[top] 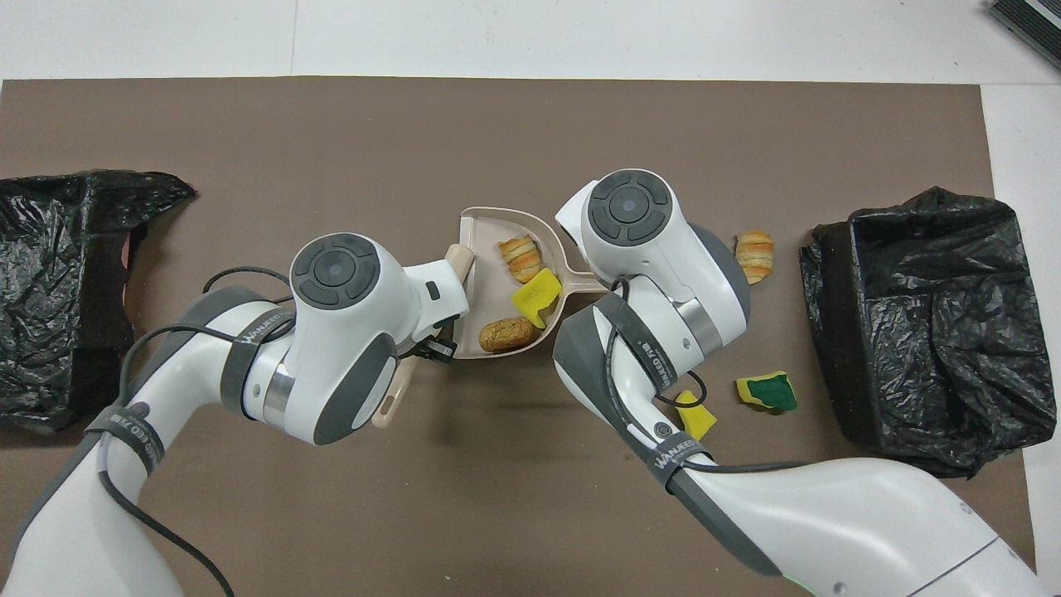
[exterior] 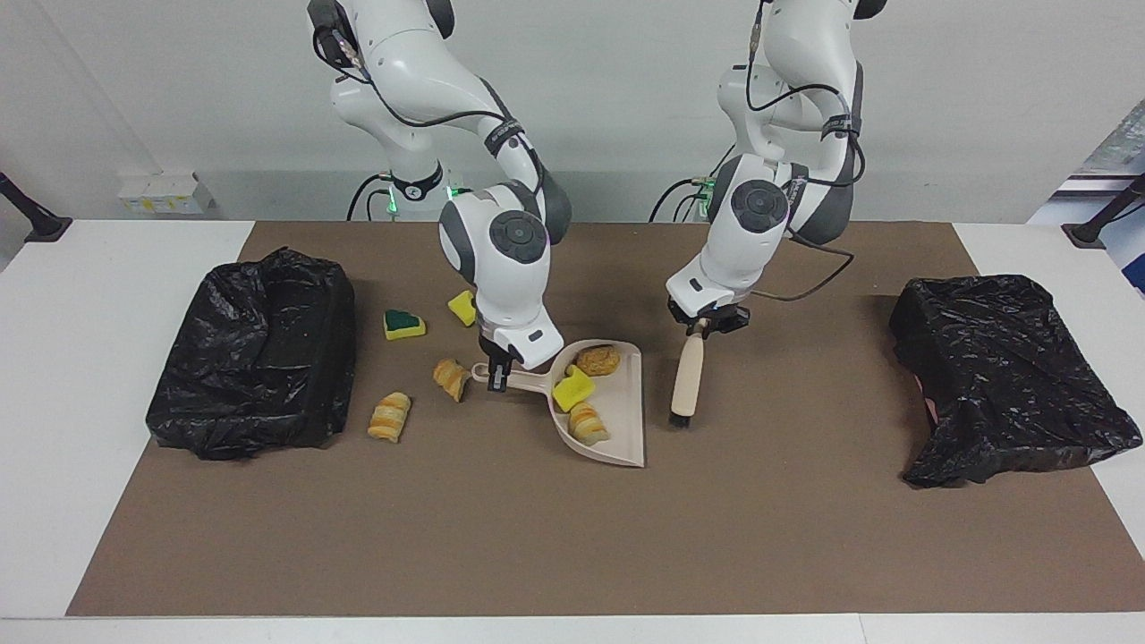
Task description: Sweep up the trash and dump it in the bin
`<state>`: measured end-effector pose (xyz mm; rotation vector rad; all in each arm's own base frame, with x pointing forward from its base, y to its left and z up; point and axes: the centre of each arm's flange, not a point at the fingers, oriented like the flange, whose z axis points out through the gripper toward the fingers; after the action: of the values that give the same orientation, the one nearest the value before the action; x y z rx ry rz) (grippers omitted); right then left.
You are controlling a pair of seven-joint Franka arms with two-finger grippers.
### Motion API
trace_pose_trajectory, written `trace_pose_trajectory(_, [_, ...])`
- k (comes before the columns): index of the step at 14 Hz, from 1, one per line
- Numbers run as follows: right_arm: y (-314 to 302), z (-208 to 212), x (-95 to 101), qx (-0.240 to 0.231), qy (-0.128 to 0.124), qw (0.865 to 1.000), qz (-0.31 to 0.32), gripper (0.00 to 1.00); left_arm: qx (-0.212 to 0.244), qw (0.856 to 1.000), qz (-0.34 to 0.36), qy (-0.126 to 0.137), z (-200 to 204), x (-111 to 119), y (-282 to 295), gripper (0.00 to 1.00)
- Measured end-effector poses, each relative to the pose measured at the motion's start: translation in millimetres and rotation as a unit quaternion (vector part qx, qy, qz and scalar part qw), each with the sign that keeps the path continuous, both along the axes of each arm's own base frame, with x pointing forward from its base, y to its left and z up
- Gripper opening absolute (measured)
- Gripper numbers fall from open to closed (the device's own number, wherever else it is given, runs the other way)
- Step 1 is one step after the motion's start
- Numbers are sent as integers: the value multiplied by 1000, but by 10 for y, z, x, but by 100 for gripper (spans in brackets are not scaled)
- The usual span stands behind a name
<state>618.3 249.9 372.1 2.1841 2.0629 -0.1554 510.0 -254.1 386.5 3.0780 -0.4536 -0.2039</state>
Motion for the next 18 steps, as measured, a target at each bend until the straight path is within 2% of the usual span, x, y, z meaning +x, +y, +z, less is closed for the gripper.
trace_pose_trajectory(3, [-364, 319, 73, 4, -17, 1000, 0, 32, 13, 998, 64, 4, 66, -302, -88, 26])
trace_pose_trajectory(6, [-858, 655, -7, 2, -29, 1000, -2, 32, 20, 993, 114, -10, -80, -823, -414, 26])
trace_pose_trajectory(10, [-1784, 1064, -310, -1, -33, 999, -8, 32, -6, 989, 146, -24, -222, -1503, -746, 26])
trace_pose_trajectory(12, [-2342, 1267, -496, -1, -33, 999, -1, 32, -26, 986, 163, -17, -333, -1743, -851, 26])
trace_pose_trajectory(14, [-2942, 1373, -638, 4, -28, 1000, 9, 32, -31, 985, 169, -16, -422, -1871, -904, 26])
trace_pose_trajectory(15, [-3270, 1386, -702, 5, -23, 1000, 14, 32, -31, 985, 171, -15, -422, -1868, -900, 33])
trace_pose_trajectory(18, [-4066, 1379, -875, 3, -12, 1000, 27, 32, -37, 983, 180, -19, -366, -1723, -825, 69])
